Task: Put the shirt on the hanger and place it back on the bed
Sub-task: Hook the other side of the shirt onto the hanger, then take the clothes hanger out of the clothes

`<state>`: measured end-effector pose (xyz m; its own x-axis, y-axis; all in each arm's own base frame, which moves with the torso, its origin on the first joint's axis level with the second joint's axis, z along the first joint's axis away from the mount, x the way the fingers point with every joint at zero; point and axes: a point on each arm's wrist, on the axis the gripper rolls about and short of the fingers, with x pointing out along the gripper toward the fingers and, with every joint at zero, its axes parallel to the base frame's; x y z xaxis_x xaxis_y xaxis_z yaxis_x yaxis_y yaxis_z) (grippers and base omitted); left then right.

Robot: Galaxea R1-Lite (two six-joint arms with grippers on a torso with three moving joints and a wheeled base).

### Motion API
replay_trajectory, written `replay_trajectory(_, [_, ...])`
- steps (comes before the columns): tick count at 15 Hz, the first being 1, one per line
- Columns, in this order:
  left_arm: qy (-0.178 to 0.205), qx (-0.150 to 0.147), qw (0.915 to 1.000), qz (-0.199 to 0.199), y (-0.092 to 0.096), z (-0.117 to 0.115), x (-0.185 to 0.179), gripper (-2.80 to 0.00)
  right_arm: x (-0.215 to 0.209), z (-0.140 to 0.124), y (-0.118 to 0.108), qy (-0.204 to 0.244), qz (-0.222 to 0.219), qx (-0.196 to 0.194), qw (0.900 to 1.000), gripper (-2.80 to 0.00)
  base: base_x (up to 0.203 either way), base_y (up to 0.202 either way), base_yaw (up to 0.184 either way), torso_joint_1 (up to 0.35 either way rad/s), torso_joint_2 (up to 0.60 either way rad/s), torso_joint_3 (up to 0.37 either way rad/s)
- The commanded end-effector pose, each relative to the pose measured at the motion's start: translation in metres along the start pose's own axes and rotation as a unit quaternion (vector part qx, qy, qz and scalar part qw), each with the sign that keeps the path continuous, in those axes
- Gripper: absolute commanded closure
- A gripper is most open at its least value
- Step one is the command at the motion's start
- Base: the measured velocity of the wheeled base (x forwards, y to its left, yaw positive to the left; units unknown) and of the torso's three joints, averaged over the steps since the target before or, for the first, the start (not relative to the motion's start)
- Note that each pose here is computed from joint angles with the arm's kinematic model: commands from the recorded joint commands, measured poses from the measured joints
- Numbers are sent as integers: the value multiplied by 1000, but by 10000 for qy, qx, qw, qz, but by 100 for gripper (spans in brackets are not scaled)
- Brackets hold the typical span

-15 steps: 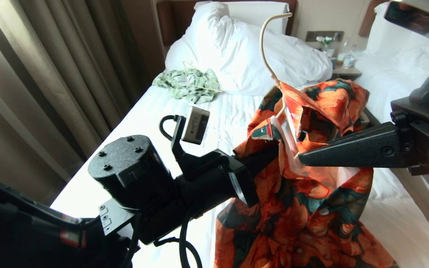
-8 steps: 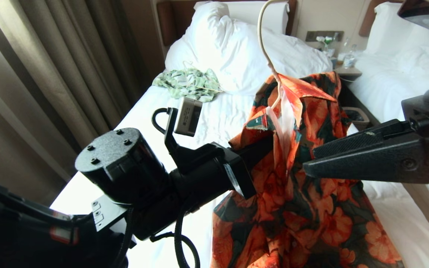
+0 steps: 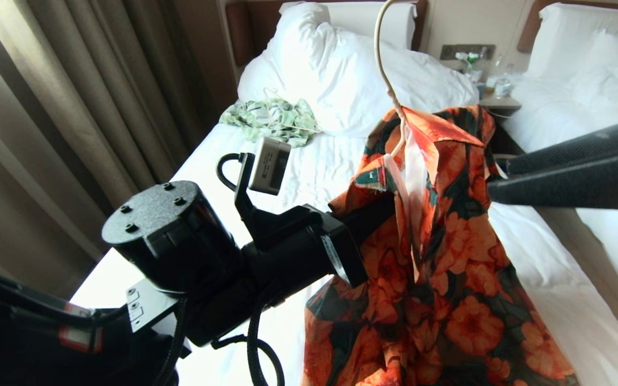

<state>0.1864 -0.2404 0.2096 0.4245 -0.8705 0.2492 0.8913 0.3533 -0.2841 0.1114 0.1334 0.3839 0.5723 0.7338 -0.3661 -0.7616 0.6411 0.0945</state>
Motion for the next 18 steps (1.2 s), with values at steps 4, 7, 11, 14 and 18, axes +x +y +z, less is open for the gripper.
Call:
replay_trajectory(4, [70, -38, 10000, -42, -3, -2, 1, 0, 11, 27, 2, -339, -99, -381, 9986, 0, 0, 0, 0, 0, 0, 0])
replay_trajectory(7, [102, -44, 9999, -48, -4, -2, 4, 0, 46, 38, 0, -227, -439, -689, 9964, 0, 0, 0, 0, 0, 0, 0])
replay_trajectory(11, [101, -53, 9999, -34, -9, -1, 7, 0, 62, 40, -5, -83, -929, -1701, 9810, -280, 0, 0, 0, 0, 0, 0])
replay_trajectory(14, [110, -45, 9999, -39, -10, -2, 8, 0, 63, 43, -5, -186, -1075, -1866, 9764, -280, 0, 0, 0, 0, 0, 0])
replay_trajectory(18, [181, -55, 9998, -35, -11, -3, 8, 0, 78, 46, -11, -255, -1179, -1928, 9738, -280, 0, 0, 0, 0, 0, 0])
